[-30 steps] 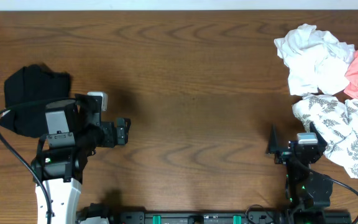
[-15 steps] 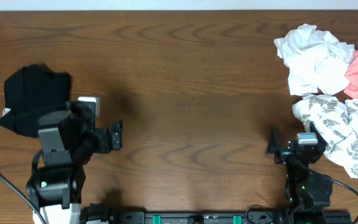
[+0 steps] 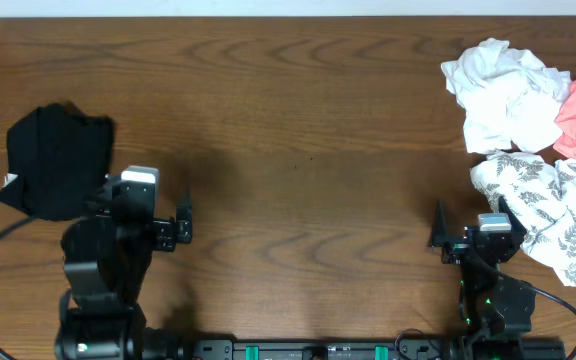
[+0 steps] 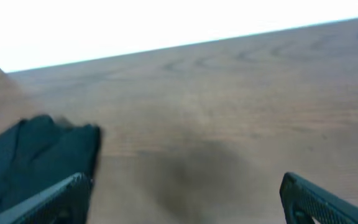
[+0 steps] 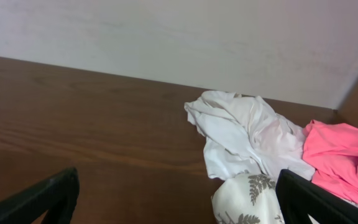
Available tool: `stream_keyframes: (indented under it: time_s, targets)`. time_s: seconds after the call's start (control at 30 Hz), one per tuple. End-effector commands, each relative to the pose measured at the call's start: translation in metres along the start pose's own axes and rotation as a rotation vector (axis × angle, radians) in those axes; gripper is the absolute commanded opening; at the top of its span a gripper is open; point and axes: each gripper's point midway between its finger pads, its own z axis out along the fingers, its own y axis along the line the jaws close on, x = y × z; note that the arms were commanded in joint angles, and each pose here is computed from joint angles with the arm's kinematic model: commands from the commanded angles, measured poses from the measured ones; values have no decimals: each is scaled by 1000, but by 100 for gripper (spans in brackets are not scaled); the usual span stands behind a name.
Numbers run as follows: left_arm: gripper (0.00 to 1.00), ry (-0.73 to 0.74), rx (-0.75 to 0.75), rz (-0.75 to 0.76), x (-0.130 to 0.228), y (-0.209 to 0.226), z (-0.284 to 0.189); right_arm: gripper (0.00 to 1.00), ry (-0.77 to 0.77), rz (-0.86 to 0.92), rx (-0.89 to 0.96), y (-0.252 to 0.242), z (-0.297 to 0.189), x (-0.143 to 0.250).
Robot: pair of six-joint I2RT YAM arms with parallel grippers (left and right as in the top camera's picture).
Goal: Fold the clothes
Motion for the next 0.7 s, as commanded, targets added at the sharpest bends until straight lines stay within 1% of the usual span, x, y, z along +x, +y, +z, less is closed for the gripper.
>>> stream_keyframes:
  time_s: [0.0, 0.1, 0.17, 0.4, 0.5, 0.67]
  targets:
    - [98, -44, -14, 34, 17, -1, 8, 99, 3, -8, 3, 0, 0, 1]
    - [98, -112, -13, 41, 27, -5, 13, 99, 3, -8, 3, 0, 0, 1]
    - [98, -188, -18, 52, 30, -8, 15, 99, 3, -7, 3, 0, 0, 1]
    - [98, -413, -55, 70, 27, -7, 12, 99, 3, -8, 4, 0, 0, 1]
    - [98, -472, -65, 75, 27, -8, 10, 99, 3, -7, 3, 0, 0, 1]
    - [98, -499, -69, 77, 35, -9, 10, 99, 3, -8, 3, 0, 0, 1]
